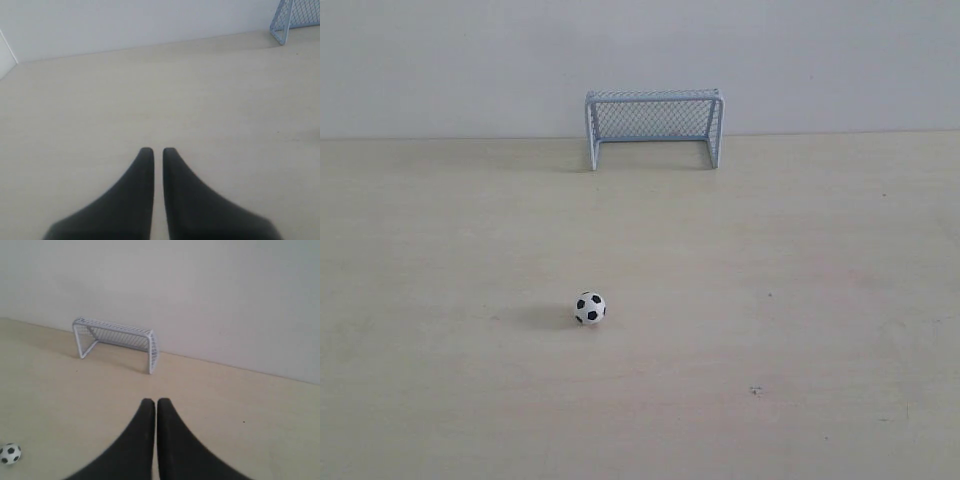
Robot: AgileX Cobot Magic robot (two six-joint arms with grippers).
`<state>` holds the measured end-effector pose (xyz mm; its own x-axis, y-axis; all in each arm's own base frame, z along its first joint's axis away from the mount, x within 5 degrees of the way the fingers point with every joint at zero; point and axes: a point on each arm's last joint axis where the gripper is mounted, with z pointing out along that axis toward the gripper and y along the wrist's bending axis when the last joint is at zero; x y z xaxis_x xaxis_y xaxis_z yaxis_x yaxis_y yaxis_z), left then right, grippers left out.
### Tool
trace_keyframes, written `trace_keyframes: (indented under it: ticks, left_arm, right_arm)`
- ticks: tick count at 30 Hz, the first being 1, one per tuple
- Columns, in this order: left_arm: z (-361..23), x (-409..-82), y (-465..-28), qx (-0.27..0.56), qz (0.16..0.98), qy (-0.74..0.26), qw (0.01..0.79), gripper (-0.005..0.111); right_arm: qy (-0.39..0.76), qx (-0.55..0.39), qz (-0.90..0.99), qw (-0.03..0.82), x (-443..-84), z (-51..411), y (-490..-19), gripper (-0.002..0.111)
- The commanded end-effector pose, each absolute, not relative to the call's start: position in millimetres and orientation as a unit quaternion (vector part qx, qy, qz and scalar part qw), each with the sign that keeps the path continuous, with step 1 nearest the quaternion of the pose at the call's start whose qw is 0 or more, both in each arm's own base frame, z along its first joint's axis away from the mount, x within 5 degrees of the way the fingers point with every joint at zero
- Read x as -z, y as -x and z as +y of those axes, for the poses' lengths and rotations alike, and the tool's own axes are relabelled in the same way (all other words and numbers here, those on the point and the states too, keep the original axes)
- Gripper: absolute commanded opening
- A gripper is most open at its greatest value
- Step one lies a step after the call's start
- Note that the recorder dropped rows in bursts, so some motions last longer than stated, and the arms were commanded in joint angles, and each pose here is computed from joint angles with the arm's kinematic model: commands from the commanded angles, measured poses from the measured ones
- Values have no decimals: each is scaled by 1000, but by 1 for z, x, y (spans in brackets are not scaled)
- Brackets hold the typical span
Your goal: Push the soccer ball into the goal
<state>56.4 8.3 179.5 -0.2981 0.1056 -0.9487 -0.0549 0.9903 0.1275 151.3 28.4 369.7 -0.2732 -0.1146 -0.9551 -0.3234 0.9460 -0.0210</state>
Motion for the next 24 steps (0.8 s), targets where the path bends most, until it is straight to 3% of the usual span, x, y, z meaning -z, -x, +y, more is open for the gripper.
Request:
trace_keyframes:
  ticks: [1,24]
  left_arm:
    - [8,-181,-57,-63,802,-16,594,6]
    - [8,-181,-57,-63,802,-16,594,6]
  right_arm:
    - [180,-108,800,562,-371,35,-163,0]
    - [276,-164,820,474,-362,50,-193,0]
